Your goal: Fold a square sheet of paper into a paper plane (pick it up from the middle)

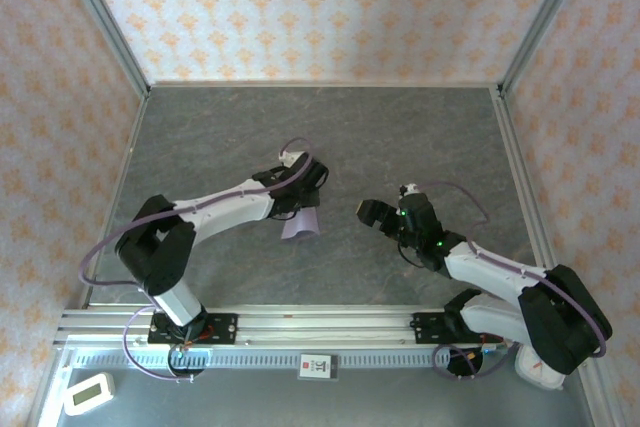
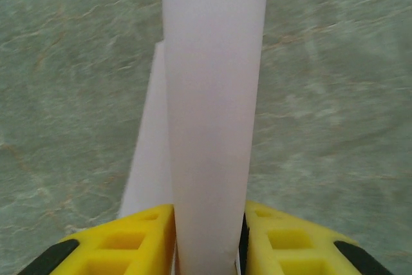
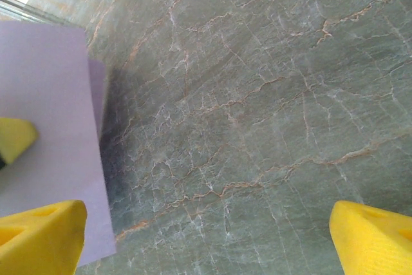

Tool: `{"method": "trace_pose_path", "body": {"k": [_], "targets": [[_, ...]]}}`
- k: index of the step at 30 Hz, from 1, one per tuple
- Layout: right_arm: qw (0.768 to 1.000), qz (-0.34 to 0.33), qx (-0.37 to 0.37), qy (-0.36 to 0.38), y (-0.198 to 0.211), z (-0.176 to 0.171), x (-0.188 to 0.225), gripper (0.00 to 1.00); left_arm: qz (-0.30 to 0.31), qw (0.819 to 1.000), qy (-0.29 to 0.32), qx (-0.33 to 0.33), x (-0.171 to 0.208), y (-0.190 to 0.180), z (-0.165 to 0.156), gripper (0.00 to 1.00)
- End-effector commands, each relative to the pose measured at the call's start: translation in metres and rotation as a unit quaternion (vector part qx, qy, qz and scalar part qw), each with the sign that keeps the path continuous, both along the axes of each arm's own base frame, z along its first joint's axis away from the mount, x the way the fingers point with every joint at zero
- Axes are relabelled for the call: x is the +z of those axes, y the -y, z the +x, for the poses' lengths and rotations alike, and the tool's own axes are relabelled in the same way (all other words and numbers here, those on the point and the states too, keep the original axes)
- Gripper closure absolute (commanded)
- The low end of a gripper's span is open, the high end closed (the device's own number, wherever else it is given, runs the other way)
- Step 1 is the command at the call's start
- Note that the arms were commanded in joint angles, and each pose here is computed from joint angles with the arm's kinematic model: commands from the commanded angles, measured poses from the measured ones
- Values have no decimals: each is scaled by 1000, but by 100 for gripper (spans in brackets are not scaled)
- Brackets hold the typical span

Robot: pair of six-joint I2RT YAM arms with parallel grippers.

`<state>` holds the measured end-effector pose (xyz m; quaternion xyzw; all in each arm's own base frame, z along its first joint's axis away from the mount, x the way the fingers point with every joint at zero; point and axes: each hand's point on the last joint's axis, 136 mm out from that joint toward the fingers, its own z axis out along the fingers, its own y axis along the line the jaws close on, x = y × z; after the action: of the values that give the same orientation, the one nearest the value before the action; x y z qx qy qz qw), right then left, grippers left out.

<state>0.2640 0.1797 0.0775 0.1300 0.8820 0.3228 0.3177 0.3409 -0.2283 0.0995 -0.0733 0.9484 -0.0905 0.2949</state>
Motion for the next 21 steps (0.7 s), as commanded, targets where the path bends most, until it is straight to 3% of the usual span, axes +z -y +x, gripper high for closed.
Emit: {"method": "trace_pose_path", "body": {"k": [1, 6, 10, 15, 21], "targets": [[1000, -8, -11, 19, 2, 11, 14, 3, -94, 994, 57, -30, 46, 24, 5, 67], [999, -15, -21, 21, 11, 17, 18, 4, -240, 962, 117, -62, 91, 48, -4, 67], [999, -16, -29, 22, 19, 20, 21, 3, -306, 940, 133, -74, 90, 54, -15, 65], [1000, 0, -20, 20, 20, 21, 25, 3, -317, 937, 128, -74, 52, 46, -20, 64], [999, 27, 18, 19, 5, 20, 32, 3, -283, 951, 93, -84, -2, 34, -18, 64]]}}
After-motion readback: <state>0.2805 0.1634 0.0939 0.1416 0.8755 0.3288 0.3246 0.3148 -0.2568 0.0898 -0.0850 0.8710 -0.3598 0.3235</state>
